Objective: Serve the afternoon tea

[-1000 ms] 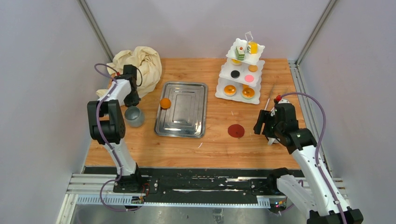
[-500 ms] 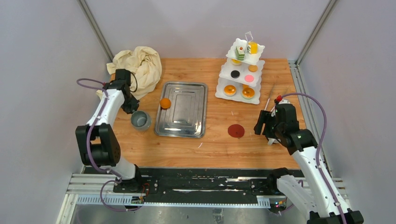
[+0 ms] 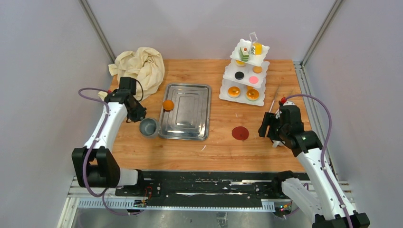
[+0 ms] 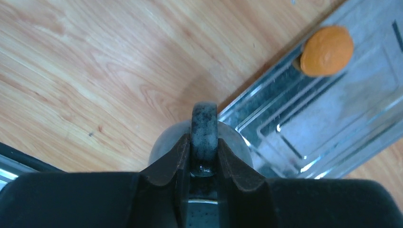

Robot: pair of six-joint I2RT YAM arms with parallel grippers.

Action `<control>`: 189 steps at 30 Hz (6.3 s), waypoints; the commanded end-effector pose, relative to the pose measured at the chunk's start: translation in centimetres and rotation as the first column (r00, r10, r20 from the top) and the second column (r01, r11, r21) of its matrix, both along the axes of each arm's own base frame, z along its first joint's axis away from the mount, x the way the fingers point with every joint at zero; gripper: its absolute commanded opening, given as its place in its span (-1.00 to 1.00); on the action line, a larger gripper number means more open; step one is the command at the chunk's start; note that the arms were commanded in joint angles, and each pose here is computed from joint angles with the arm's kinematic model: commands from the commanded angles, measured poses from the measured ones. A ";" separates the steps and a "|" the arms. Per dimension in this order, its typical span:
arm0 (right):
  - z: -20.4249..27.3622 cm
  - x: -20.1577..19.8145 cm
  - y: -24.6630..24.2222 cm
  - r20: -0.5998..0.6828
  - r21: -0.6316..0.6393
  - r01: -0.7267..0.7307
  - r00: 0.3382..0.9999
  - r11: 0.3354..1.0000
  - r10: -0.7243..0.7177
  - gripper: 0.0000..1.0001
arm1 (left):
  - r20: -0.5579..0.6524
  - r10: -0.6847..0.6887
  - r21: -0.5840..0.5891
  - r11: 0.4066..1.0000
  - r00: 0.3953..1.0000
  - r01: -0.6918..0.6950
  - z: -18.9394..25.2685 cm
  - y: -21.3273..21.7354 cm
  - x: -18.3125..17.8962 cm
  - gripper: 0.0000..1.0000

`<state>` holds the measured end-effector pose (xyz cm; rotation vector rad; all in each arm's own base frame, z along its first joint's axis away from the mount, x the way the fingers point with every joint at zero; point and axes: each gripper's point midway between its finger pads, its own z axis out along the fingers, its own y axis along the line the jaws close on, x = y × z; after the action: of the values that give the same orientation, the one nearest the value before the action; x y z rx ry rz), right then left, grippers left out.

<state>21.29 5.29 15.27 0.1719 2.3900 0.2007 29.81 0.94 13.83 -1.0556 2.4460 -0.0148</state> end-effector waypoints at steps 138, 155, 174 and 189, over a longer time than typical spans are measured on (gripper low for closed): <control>-5.3 -10.2 23.7 -0.464 -0.042 -0.783 0.566 0.621 0.682 0.35 | 0.498 -0.516 0.226 0.853 0.697 0.470 11.1 -11.8 -5.3 0.64; -7.2 -8.6 20.2 -0.294 -0.133 -0.432 0.877 0.892 0.381 0.46 | 0.479 -0.524 0.208 0.847 0.704 0.489 10.1 -12.3 -5.2 0.64; -5.8 -4.5 18.8 -0.156 -0.295 -0.344 0.938 0.891 0.310 -0.99 | 0.481 -0.518 0.186 0.848 0.707 0.496 9.7 -12.8 -4.8 0.64; -4.9 1.0 8.8 -0.102 -0.336 -0.122 0.991 0.934 0.093 -0.99 | 0.481 -0.519 0.179 0.847 0.707 0.500 9.5 -13.0 -4.3 0.64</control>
<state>20.78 15.80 10.01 -0.1543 2.5295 -0.1331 24.89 -11.95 22.52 -0.2378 2.1727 -0.3613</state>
